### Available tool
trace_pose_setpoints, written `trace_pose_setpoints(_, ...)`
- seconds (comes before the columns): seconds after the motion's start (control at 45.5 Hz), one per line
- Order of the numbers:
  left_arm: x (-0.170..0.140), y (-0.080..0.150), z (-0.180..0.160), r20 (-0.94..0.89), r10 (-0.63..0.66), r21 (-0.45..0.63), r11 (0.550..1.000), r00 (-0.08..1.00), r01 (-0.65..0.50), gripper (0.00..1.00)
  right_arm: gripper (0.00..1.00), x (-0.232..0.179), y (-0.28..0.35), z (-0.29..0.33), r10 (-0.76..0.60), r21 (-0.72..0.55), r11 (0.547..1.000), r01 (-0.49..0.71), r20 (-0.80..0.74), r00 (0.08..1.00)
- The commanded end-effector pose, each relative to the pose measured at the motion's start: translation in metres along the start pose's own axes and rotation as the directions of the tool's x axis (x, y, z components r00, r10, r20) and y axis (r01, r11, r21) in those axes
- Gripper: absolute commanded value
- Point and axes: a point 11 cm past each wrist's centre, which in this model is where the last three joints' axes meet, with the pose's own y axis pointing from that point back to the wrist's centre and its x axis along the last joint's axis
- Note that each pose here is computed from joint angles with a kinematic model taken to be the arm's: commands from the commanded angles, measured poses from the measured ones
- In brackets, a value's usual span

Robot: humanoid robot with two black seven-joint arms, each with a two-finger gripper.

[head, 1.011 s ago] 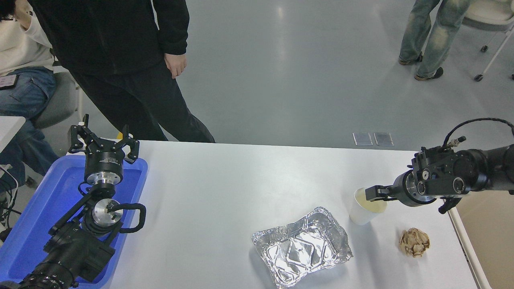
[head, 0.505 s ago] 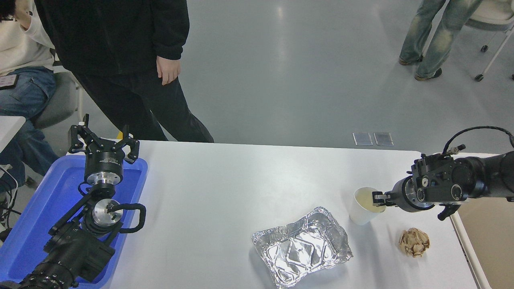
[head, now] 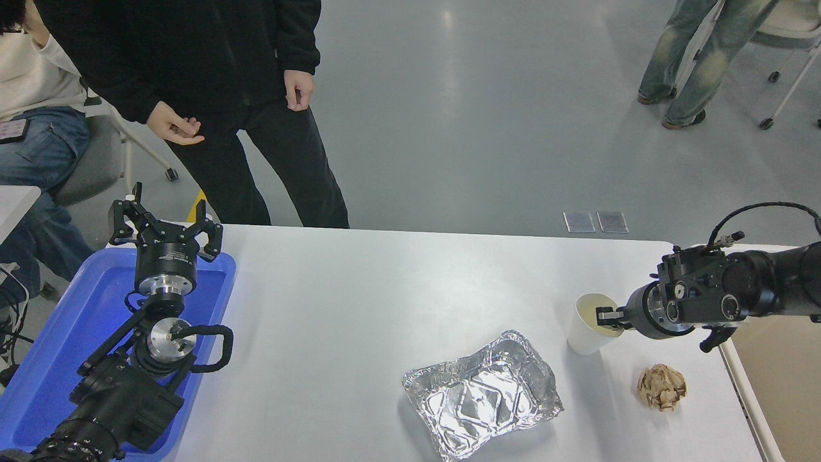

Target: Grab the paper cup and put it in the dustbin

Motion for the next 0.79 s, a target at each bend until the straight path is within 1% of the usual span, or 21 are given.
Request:
trace_pose_setpoints(0.0,0.000,0.000,0.000,-0.001,0.000,0.000,1.000,1.000,0.000,0.99,0.00,0.012,0.019,-0.005,0.011,0.022,1.000,-0.011,0.013,1.000)
trace_pose_setpoints(0.11,0.000,0.000,0.000,-0.001,0.000,0.000,1.000,1.000,0.000,0.99,0.00,0.020,0.038,-0.011,0.014,0.048,0.999,-0.014,0.017,1.000)
trace_pose_setpoints(0.462,0.000,0.000,0.000,0.000,0.000,0.000,1.000,1.000,0.000,0.99,0.00,0.053,0.129,-0.016,0.031,0.134,0.990,-0.037,0.042,0.999)
trace_pose_setpoints(0.615,0.000,0.000,0.000,0.000,0.000,0.000,1.000,1.000,0.000,0.99,0.00,0.075,0.173,-0.020,0.060,0.173,0.983,-0.069,0.057,0.997)
trace_pose_setpoints(0.769,0.000,0.000,-0.001,0.000,-0.001,0.002,1.000,1.000,0.001,0.99,0.00,0.091,0.211,-0.016,0.074,0.178,0.981,-0.082,0.048,0.996)
